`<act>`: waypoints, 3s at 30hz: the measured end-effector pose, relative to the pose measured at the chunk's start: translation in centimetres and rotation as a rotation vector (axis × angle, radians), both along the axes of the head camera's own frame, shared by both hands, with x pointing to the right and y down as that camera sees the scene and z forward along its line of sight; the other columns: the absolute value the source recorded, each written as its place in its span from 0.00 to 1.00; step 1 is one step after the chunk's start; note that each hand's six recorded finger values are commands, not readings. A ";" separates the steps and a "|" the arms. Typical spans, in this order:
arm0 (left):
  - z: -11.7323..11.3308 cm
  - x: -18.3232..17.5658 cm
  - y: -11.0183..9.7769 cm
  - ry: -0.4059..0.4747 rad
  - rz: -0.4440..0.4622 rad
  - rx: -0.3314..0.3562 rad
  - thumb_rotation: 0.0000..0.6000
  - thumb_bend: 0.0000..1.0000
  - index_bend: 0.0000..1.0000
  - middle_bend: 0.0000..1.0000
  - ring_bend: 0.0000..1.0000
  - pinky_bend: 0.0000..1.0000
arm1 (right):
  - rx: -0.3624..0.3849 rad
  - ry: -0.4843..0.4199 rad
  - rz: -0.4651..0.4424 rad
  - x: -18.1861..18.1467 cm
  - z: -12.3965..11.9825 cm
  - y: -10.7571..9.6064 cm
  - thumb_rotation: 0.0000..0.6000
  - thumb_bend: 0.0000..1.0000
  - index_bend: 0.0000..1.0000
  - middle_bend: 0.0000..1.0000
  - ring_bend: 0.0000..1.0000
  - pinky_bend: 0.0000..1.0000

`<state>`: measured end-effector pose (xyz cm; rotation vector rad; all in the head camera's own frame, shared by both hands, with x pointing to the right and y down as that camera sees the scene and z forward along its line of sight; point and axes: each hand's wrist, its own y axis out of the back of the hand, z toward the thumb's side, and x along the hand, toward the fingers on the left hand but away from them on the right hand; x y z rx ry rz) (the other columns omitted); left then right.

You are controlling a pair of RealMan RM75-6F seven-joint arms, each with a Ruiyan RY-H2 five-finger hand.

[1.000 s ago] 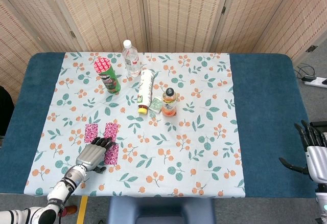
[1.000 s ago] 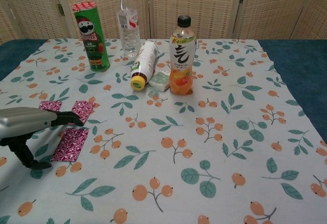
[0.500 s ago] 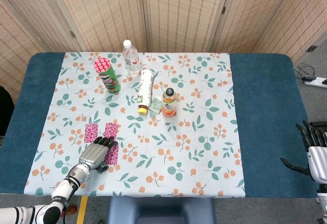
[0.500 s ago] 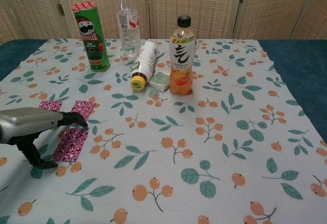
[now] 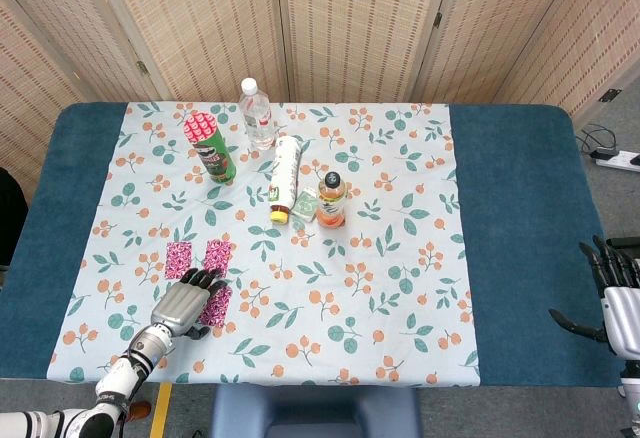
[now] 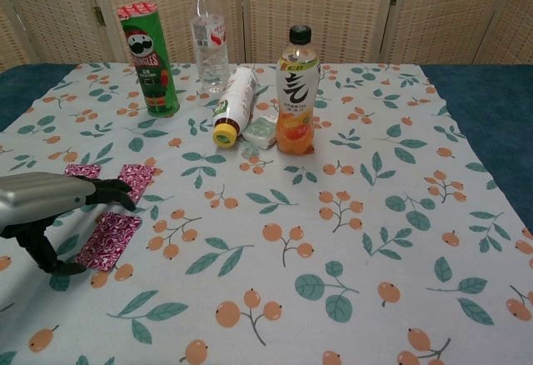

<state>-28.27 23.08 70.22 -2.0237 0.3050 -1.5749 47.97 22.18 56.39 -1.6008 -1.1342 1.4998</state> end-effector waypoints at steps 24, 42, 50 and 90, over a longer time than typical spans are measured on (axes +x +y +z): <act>0.9 -0.2 0.2 -0.044 0.006 0.003 1.00 0.32 0.17 0.00 0.00 0.00 | -0.002 -0.001 0.004 0.0 -0.1 0.1 0.82 0.19 0.00 0.00 0.00 0.00; 0.3 -0.3 0.0 -0.038 -0.009 0.044 1.00 0.33 0.28 0.00 0.00 0.00 | 0.000 -0.003 0.005 0.1 -0.1 0.1 0.82 0.19 0.00 0.00 0.00 0.00; -0.7 -1.2 -1.3 -0.039 -0.020 0.085 1.00 0.33 0.28 0.00 0.00 0.00 | -0.003 -0.019 0.006 0.0 -0.1 0.2 0.82 0.20 0.00 0.00 0.00 0.00; 2.9 -8.3 -8.4 -0.150 -0.101 0.119 1.00 0.33 0.23 0.00 0.00 0.00 | 0.026 0.009 0.005 -0.5 -1.3 -0.2 0.82 0.19 0.00 0.00 0.00 0.00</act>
